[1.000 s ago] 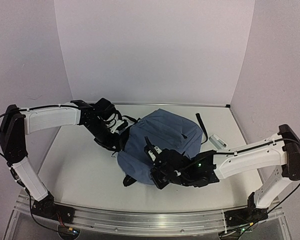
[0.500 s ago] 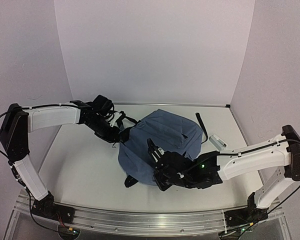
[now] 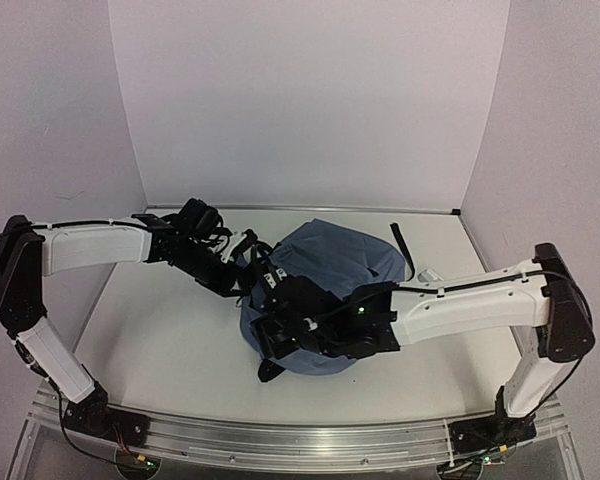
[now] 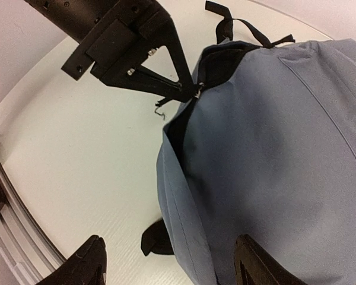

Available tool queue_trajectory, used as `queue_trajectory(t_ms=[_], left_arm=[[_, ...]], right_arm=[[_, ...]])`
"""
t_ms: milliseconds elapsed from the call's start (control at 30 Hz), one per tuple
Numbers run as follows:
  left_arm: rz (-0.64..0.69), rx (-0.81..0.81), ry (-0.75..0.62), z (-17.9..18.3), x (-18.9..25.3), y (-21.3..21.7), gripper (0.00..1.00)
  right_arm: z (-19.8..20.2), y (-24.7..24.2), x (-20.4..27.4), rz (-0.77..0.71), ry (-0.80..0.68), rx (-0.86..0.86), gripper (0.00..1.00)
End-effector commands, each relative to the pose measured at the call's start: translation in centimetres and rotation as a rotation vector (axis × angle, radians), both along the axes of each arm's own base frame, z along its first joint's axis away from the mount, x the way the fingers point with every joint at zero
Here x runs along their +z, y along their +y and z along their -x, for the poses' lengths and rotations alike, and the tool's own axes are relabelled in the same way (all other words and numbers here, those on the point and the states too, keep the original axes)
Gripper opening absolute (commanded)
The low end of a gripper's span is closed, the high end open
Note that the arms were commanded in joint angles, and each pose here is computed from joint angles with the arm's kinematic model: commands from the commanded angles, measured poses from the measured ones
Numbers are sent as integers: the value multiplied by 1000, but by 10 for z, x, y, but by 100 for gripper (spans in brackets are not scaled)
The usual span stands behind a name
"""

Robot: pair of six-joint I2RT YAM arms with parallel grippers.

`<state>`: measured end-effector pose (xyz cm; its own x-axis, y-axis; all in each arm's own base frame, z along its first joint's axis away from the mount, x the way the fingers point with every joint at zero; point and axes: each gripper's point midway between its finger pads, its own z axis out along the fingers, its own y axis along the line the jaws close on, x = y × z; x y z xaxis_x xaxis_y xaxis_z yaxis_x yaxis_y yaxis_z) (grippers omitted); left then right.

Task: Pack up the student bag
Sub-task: Zip the student bag at the center of the board.

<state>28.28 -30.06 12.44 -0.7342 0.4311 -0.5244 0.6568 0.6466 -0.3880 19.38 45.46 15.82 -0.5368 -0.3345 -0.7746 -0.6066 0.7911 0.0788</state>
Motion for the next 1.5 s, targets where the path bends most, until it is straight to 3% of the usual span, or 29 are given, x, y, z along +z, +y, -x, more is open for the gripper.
queue_trajectory(t_ms=[0,100,267,367,467,667,1100,1467], left_arm=[[42,28,-42,-2,19,-2,0],[36,40,-40,-1,18,1,0],[40,50,-47,0,19,4,0],[-4,112,-70,-9,14,12,0],[-64,193,-125,-29,11,23,0],[-102,315,-257,-73,20,31,0],[-32,274,-395,-121,42,5,0],[83,248,-391,-138,49,-13,0]], right_arm=[[-23,19,-16,59,-36,-7,71],[-33,30,-22,82,-57,0,69],[-51,40,-28,114,-115,-27,53],[-53,44,-26,110,-125,-31,21],[-48,41,-17,89,-115,-18,0],[-14,27,-4,66,-85,61,0],[57,31,5,-15,44,237,0],[49,27,16,-70,39,125,0]])
